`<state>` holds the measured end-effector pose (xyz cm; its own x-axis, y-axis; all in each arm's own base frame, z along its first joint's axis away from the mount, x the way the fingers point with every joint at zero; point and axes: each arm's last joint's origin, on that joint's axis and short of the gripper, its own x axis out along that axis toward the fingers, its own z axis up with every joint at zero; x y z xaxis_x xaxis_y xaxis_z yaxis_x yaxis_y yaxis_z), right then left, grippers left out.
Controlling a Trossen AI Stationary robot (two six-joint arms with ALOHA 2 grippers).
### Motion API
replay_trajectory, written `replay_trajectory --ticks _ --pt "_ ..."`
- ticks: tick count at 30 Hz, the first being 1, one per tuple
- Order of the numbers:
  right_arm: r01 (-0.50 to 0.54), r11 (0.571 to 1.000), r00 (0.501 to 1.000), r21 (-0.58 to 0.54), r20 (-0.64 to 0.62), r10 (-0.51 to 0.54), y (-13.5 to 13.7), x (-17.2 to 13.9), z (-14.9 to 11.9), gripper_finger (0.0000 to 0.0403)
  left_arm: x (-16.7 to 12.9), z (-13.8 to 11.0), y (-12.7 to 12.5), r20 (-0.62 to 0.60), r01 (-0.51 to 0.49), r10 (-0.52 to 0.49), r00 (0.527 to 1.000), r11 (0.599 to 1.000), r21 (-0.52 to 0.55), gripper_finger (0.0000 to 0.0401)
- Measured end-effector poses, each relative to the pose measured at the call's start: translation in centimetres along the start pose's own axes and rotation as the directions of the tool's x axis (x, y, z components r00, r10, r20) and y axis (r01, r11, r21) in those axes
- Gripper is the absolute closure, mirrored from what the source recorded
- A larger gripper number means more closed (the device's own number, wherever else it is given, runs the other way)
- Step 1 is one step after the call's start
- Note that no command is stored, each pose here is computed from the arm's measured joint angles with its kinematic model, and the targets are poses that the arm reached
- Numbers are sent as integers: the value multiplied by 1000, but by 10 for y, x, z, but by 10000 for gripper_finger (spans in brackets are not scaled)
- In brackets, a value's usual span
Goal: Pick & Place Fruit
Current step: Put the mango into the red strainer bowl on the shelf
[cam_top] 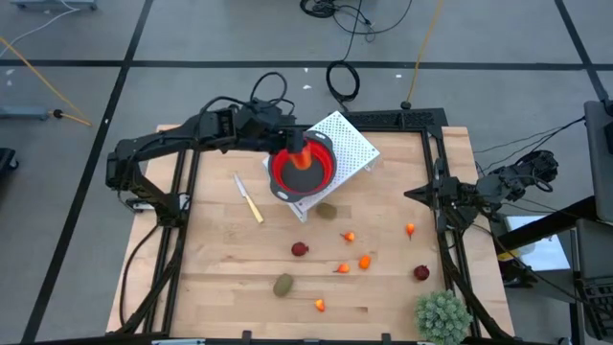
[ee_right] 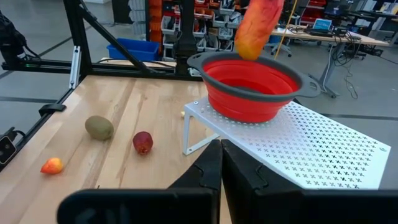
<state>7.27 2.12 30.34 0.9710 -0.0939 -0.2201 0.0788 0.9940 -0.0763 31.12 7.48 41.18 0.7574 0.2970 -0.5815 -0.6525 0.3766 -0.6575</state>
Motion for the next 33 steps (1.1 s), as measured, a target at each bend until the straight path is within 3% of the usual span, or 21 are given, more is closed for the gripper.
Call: replay_trajectory --ticks 11,18,33 --pt "1 1000 1000 0 0 -1 0 0 0 402 13 -6 4 -44 -63 62 997 998 -28 190" --pt "3 999 1000 38 -6 -3 1 1 -2 402 23 -11 14 -132 -161 150 980 984 -80 190" --pt "4 999 1000 45 -11 -3 9 16 -21 402 37 -15 16 -154 -203 185 971 973 -111 190"
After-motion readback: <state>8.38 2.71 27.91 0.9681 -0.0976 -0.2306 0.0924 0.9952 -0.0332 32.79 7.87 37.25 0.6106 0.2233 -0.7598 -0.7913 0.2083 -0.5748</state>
